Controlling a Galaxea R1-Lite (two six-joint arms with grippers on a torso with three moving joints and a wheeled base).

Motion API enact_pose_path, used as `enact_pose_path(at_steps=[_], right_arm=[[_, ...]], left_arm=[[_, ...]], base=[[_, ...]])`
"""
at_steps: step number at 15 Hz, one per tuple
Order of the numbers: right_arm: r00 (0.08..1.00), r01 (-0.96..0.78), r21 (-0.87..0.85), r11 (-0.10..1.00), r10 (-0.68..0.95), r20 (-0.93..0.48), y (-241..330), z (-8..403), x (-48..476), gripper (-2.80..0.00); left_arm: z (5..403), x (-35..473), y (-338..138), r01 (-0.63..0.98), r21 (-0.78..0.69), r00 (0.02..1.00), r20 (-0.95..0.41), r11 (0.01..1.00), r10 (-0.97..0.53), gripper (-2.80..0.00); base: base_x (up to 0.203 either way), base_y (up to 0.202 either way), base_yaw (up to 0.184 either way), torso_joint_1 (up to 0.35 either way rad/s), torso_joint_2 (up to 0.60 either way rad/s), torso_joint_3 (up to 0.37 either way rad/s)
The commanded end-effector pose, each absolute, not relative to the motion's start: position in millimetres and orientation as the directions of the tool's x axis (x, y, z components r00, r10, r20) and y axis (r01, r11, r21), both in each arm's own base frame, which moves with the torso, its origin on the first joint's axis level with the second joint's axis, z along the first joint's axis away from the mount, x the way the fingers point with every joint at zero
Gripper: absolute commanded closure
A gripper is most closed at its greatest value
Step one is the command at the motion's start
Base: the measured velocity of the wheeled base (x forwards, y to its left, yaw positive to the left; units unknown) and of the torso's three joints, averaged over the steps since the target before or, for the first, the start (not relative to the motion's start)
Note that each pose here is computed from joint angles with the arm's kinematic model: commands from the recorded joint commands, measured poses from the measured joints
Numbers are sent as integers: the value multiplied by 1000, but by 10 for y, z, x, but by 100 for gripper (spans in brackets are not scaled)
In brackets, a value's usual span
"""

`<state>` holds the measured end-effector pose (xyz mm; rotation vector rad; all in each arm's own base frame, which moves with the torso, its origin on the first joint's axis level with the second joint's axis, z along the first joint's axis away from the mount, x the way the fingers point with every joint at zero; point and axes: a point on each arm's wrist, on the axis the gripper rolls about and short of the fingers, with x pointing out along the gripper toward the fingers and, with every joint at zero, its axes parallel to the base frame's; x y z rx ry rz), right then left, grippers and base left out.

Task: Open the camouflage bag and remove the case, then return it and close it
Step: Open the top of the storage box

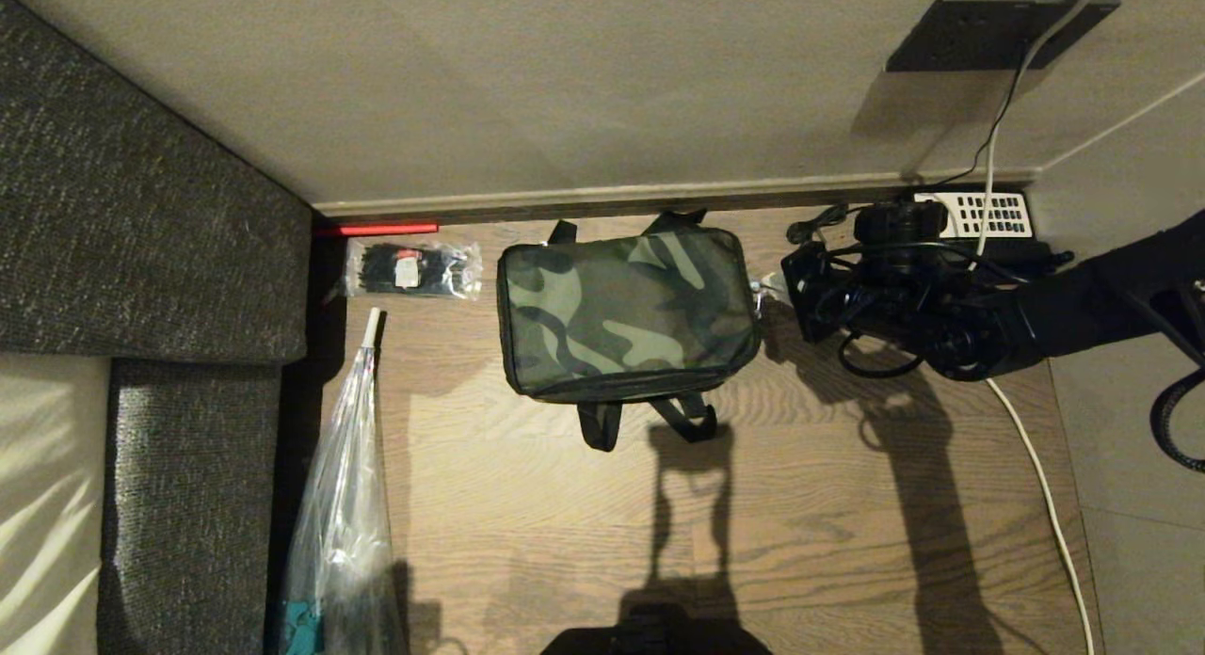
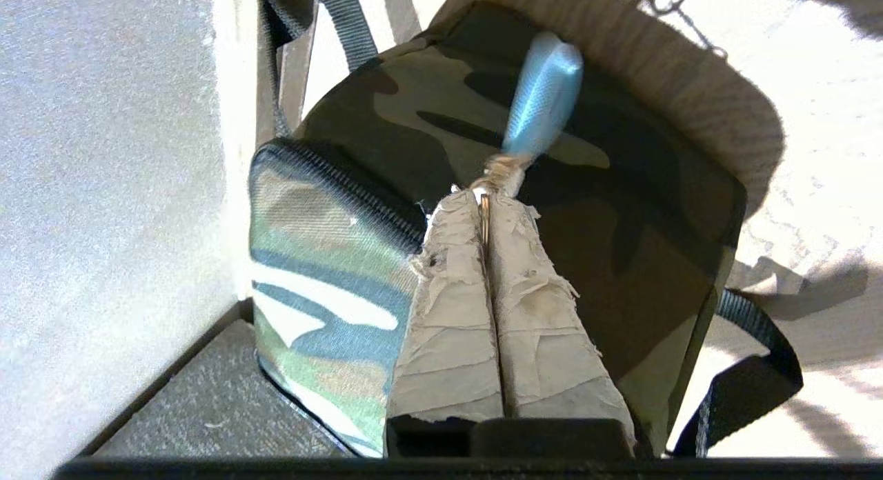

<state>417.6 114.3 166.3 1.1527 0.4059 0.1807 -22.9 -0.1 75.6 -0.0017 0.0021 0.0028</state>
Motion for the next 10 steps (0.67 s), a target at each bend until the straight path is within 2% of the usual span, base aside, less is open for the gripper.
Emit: enact_pose_path(at_steps=[1,5,10], right_arm=[[914,60,916,396,347,-210,1143,1698,4149,0],[924,-28,885,464,351,-155,1157,1716,4199,0],[931,-138,868,477,361,-49,1183,1757,4290,0]], left_arm=[[756,-230,-1,-3,-2,1000,0,1000,3,0],[756,-230,-1,-3,-2,1000,0,1000,3,0],[756,-230,-1,-3,-2,1000,0,1000,3,0]], base=[[0,0,0,0,0,0],[0,0,0,0,0,0],[0,0,0,0,0,0]])
